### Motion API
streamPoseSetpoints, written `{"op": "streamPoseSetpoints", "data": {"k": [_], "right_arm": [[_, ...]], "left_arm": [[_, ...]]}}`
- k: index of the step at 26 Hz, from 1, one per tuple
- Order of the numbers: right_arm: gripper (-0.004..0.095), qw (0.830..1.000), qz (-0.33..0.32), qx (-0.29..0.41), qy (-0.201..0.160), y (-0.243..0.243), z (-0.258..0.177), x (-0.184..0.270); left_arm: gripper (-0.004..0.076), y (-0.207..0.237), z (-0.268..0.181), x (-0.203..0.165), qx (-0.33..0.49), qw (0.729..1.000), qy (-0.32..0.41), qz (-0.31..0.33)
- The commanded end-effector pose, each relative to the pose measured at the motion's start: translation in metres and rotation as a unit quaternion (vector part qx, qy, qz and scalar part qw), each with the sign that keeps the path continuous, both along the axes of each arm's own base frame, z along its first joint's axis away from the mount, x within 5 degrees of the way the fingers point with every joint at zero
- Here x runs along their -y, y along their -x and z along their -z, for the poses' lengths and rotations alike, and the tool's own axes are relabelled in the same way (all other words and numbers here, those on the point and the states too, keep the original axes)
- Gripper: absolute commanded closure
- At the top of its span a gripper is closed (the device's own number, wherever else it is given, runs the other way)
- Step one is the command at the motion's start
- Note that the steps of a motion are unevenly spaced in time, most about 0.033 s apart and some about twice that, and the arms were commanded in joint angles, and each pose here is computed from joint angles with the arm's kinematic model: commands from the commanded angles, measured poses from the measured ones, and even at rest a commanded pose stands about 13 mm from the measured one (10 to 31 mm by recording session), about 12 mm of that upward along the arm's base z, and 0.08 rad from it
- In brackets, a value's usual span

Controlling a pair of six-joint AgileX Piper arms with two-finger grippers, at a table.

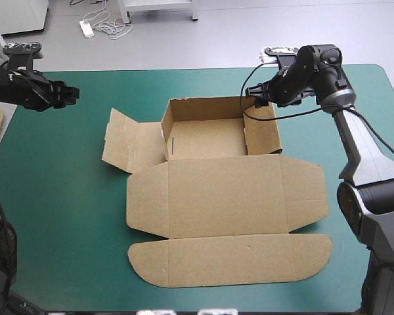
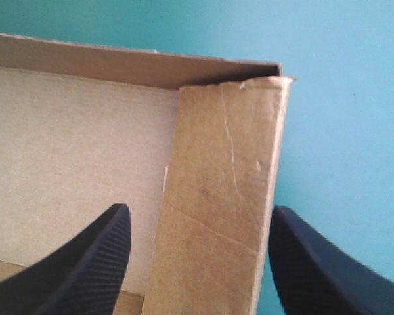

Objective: Fold the box

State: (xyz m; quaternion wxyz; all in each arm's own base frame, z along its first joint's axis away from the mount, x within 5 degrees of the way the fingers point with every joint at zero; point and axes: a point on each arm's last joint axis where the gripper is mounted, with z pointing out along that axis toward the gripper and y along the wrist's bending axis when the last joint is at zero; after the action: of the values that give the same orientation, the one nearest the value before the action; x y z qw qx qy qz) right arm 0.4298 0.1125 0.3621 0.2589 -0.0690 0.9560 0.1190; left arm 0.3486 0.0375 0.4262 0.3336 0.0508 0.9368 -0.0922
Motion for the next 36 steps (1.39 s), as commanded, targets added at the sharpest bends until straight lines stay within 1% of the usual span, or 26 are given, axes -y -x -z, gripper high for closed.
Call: {"op": "streamPoseSetpoints", "data": {"k": [1,3,6,7,11,15,17,18,19,21,23,25,26,31,36], "right_arm": [[0.0273,0.999,-0.005,0.05,0.007,0.016,-0.037,0.006],[0.0254,0.999,-0.004,0.035,0.015,0.015,-0.028,0.007],[0.0254,0.999,0.004,0.002,0.049,0.013,-0.005,0.011],[0.0254,0.999,0.004,-0.009,0.053,0.013,0.002,0.011],[0.0256,0.998,-0.001,-0.042,0.049,0.008,0.024,0.007],[0.0257,0.997,-0.005,-0.067,0.037,0.0,0.043,0.003],[0.0275,0.997,-0.006,-0.075,0.036,-0.002,0.049,0.002],[0.0298,0.996,-0.005,-0.077,0.038,-0.003,0.052,0.001],[0.0346,0.996,-0.003,-0.08,0.039,-0.004,0.054,0.002],[0.0489,0.996,-0.003,-0.081,0.04,-0.005,0.055,0.002],[0.0698,0.996,-0.003,-0.076,0.039,-0.006,0.055,0.001],[0.0883,0.997,-0.002,-0.069,0.037,-0.007,0.053,0.001],[0.0923,0.997,-0.002,-0.065,0.036,-0.007,0.051,0.001],[0.0927,0.999,-0.004,-0.032,0.028,-0.007,0.028,0.001],[0.0927,0.999,-0.005,0.037,0.013,0.005,-0.022,0.003]], "left_arm": [[0.0356,0.014,-0.026,0.005,0.045,0.999,0.011,0.002],[0.0356,0.014,-0.026,0.005,0.045,0.999,0.011,0.002],[0.0356,0.014,-0.026,0.005,0.049,0.999,0.01,0.002],[0.0356,0.014,-0.026,0.005,0.05,0.999,0.01,0.002],[0.0356,0.014,-0.026,0.005,0.049,0.999,0.01,0.002],[0.0356,0.014,-0.026,0.005,0.046,0.999,0.01,0.003],[0.0356,0.014,-0.026,0.005,0.046,0.999,0.008,0.005],[0.0356,0.014,-0.026,0.005,0.046,0.999,0.008,0.005],[0.0356,0.014,-0.026,0.005,0.046,0.999,0.008,0.005],[0.0356,0.014,-0.026,0.005,0.046,0.999,0.008,0.005],[0.0356,0.014,-0.026,0.005,0.048,0.999,0.007,0.005],[0.0356,0.014,-0.026,0.005,0.048,0.999,0.007,0.005],[0.0356,0.014,-0.026,0.005,0.048,0.999,0.007,0.005],[0.0356,0.014,-0.027,0.005,0.051,0.999,0.007,0.004],[0.0356,0.011,-0.028,0.002,0.068,0.998,-0.009,0.0]]}}
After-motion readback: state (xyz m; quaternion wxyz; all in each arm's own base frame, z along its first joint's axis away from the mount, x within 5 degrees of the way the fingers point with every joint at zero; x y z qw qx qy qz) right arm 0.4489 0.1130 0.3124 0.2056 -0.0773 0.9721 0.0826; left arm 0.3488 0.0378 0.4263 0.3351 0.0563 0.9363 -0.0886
